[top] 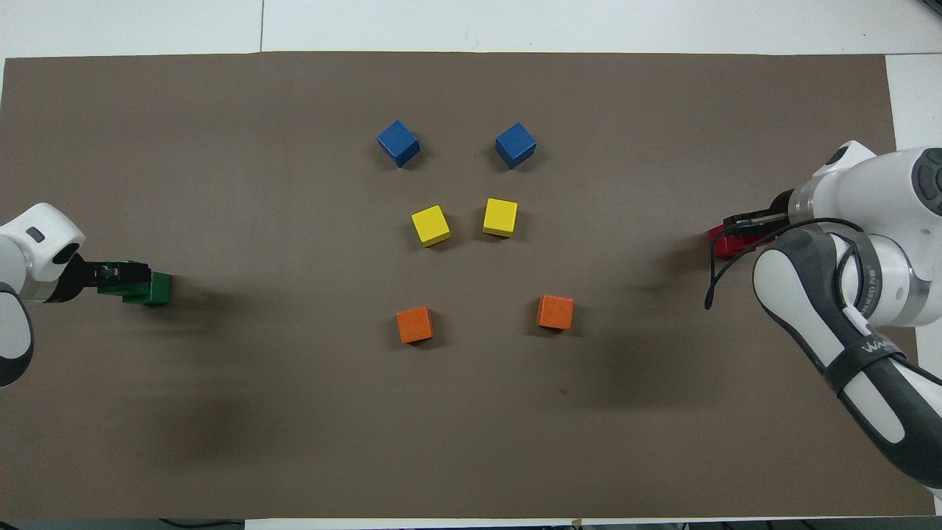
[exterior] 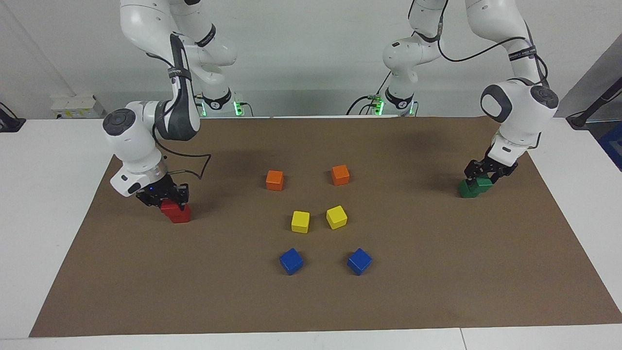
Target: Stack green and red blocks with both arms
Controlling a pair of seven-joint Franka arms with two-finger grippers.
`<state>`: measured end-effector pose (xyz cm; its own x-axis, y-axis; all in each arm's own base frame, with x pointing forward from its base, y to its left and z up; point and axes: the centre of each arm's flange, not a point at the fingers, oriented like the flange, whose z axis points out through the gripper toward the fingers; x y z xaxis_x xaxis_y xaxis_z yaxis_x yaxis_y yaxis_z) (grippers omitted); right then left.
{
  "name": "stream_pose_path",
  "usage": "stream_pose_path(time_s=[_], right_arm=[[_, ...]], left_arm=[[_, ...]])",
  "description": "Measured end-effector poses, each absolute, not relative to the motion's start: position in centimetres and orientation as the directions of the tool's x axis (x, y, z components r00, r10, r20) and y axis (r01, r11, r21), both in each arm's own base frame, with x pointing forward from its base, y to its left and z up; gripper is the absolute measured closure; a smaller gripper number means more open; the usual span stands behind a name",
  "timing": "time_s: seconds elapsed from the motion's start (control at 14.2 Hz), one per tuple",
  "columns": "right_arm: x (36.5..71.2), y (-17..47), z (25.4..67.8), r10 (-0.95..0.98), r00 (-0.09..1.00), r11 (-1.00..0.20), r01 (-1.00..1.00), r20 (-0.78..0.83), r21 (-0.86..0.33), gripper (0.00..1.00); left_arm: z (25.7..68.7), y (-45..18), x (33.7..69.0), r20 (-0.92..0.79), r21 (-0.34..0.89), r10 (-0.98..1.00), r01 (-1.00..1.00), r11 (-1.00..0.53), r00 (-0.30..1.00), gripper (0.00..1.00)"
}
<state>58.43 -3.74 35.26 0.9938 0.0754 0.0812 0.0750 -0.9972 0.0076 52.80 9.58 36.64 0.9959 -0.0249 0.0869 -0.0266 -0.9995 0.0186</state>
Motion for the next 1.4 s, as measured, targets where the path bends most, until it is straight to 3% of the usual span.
stream_pose_path(time_s=[0.63, 1.4], right_arm=[[58.3, -3.6, 35.0, 0.077, 0.994, -0.997, 0.077, 0.083, 0.007, 0.45], [58.3, -3.6, 34.7, 0.077, 0.992, -0.997, 0.077, 0.104, 0.01, 0.45]], left_arm=[[44.0, 8.0, 55.6, 0.065, 0.034, -0.064, -0.066, -0.997, 0.996, 0.0], [55.6, 4.8, 55.1, 0.039, 0.049, 0.039, 0.037, -0.998, 0.998, 0.0]])
